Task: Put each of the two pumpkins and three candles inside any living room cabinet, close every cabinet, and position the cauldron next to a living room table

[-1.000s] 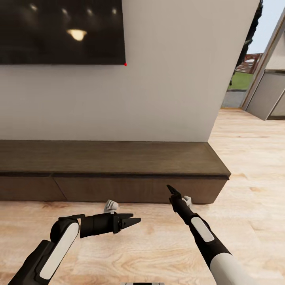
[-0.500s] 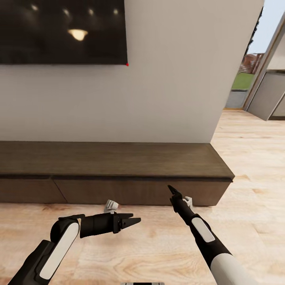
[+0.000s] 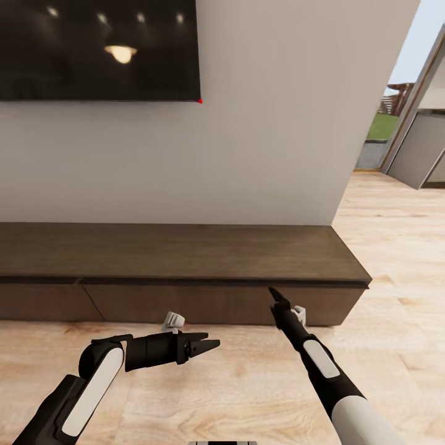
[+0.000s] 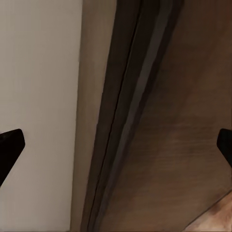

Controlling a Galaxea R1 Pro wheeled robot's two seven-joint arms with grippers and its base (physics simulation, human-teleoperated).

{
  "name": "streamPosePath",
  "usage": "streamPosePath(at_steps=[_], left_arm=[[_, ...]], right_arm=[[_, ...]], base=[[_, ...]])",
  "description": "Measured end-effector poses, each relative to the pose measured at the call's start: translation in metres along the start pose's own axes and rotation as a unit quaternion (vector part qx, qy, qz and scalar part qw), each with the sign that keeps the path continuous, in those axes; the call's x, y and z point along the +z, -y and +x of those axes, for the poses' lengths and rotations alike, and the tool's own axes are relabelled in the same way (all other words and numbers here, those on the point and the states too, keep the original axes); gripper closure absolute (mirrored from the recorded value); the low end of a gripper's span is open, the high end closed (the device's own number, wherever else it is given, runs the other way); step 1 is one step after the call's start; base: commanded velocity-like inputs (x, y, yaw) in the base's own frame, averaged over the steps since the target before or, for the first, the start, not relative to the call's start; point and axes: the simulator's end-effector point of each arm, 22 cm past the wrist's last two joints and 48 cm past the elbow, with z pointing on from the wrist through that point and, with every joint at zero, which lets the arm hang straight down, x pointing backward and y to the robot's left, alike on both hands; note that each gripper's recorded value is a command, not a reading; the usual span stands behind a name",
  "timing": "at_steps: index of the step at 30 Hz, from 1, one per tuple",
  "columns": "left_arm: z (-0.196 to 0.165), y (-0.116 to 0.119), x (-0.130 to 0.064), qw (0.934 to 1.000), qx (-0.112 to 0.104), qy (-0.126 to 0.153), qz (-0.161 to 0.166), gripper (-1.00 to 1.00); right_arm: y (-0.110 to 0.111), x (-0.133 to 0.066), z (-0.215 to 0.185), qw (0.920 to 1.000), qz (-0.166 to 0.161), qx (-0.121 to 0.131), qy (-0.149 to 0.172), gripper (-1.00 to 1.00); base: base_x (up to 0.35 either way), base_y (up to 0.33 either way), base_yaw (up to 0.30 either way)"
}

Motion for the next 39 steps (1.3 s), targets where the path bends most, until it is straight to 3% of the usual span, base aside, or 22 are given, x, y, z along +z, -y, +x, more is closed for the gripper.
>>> streamPosePath(at_steps=[3,8,30,39], left_arm=[[0.0,0.0,0.0,1.0,0.0,0.0,0.0,-1.0],[0.0,0.0,0.0,1.0,0.0,0.0,-0.001,-1.0],[0.0,0.0,0.0,1.0,0.0,0.0,-0.001,-1.0],[0.004,-0.008,0.003,0.9999,-0.01,-0.003,-0.002,-1.0]], right_arm=[[-0.008,-0.001,-0.001,0.9998,-0.022,0.0,0.001,-1.0],[-0.008,-0.003,0.0,0.9995,-0.031,0.003,0.001,-1.0],[0.0,-0.005,0.001,0.9997,-0.024,0.005,0.0,-1.0],[0.015,-0.004,0.0,0.9999,-0.013,0.006,-0.001,-1.0]], base=[[0.177,0.001,0.0],[0.077,0.0,0.0],[0.043,0.0,0.0],[0.001,0.0,0.0]])
